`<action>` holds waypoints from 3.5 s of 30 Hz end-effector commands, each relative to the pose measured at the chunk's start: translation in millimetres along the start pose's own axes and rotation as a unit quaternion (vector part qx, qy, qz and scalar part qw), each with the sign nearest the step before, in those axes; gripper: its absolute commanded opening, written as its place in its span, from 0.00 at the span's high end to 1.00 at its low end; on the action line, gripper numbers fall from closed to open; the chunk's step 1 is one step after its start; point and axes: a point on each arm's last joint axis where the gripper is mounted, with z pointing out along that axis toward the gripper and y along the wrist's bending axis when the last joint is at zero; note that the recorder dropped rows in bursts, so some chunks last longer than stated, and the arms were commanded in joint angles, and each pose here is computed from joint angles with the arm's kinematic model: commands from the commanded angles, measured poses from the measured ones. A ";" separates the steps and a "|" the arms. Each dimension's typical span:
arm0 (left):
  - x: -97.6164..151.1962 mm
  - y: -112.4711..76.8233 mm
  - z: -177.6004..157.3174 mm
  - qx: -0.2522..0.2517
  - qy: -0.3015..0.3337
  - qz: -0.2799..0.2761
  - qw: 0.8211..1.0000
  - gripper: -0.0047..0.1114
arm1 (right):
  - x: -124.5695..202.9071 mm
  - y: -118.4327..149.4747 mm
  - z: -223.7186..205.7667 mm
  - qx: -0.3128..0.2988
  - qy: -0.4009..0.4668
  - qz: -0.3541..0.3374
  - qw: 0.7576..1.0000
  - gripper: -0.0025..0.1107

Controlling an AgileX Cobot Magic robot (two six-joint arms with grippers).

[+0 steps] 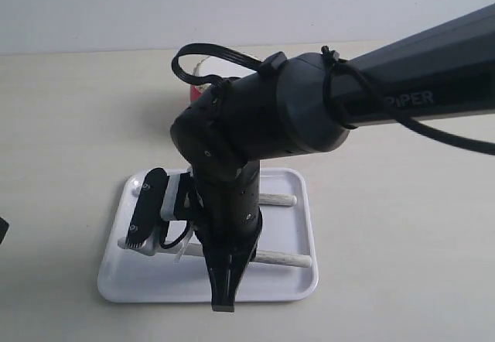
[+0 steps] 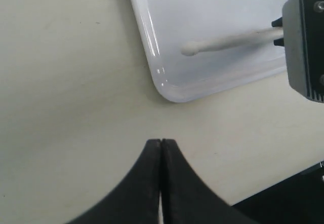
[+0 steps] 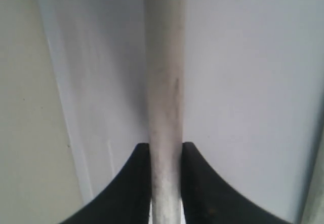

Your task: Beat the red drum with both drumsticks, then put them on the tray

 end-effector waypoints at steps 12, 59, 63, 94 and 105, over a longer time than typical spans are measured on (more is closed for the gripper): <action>0.6 -4.5 -1.8 0.022 -0.005 -0.017 1.000 0.96 | -0.6 -0.2 -2.2 0.001 0.003 0.014 1.000 0.68; -2.0 -4.3 -1.7 0.019 -0.019 -0.007 1.000 0.96 | 171.5 -56.6 -195.1 0.243 -0.219 0.331 0.885 0.80; 1.0 -5.9 -8.5 0.016 -0.036 0.000 0.999 0.96 | 171.5 -56.6 -195.1 0.243 -0.219 0.331 0.885 0.80; 97.4 4.3 -79.5 -0.173 -0.541 -0.058 0.821 0.96 | 171.5 -56.6 -195.1 0.242 -0.219 0.331 0.885 0.80; 118.6 19.5 -44.5 -0.225 -0.573 -0.104 0.781 0.96 | 171.4 -56.8 -195.2 0.243 -0.220 0.331 0.885 0.80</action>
